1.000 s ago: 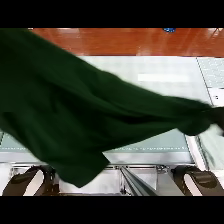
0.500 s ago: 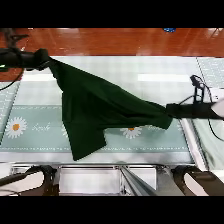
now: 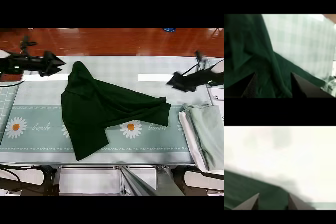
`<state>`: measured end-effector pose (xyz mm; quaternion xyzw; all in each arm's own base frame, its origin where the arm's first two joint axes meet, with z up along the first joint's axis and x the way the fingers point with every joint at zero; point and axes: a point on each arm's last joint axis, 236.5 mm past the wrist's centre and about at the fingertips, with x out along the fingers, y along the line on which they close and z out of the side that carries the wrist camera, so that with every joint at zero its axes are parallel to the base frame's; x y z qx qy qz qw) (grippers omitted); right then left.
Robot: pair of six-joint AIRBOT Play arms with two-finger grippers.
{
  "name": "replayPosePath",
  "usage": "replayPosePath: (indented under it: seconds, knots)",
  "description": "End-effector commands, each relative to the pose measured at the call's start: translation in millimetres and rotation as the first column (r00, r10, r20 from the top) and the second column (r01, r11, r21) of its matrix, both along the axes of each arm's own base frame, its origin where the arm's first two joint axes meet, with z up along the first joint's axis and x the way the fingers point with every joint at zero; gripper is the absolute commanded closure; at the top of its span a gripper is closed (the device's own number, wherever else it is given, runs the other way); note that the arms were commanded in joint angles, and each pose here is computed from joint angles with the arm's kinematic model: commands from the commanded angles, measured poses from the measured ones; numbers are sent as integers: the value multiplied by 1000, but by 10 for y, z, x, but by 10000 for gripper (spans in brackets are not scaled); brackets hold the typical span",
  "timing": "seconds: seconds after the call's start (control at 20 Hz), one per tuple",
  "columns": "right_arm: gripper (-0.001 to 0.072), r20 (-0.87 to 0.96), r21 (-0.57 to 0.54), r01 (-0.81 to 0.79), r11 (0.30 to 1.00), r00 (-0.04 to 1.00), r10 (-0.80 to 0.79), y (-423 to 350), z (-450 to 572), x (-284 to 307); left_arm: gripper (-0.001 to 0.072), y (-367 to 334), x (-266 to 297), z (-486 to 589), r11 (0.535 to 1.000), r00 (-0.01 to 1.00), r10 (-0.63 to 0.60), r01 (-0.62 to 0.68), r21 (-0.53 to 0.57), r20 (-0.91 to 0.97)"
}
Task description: Fold the shirts.
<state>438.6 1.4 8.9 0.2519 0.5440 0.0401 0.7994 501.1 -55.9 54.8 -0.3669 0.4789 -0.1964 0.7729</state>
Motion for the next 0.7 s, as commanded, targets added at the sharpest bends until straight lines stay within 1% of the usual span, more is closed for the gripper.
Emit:
replayPosePath:
  seconds: [0.0,0.05,0.1,0.15,0.2,0.25,0.35,0.4,0.55,0.65]
  knots:
    - [306,-32,-56,66,996,997,-68,-692,423,-292,202,471,-514,118,999,994,-42,45,21,-99]
    - [307,-69,-104,94,990,992,-101,-899,387,-519,202,601,-760,52,995,989,-52,63,76,-140]
    - [307,-107,-140,128,982,984,-143,-1061,293,-772,202,712,-995,-70,990,982,-36,61,130,-185]
    - [307,-132,-139,162,977,975,-181,-1106,171,-986,202,786,-1231,-230,986,974,2,36,165,-227]
    - [307,-153,-106,200,974,965,-214,-1040,1,-1194,202,764,-1452,-382,988,964,35,6,156,-262]
    - [307,-172,-38,217,976,960,-220,-831,-156,-1380,202,673,-1699,-560,992,951,60,-21,128,-303]
    - [307,-157,71,144,987,979,-132,-367,-349,-1645,202,441,-2181,-857,995,939,4,30,96,-344]
    - [307,-167,104,157,982,976,-138,-226,-437,-1776,202,369,-2332,-975,997,928,22,8,77,-372]
    - [307,-198,136,181,974,968,-152,-49,-635,-2004,202,134,-2478,-1214,996,907,72,-85,-12,-415]
    - [307,-226,146,188,971,962,-152,1,-733,-2091,202,107,-2500,-1395,993,892,105,-115,4,-439]
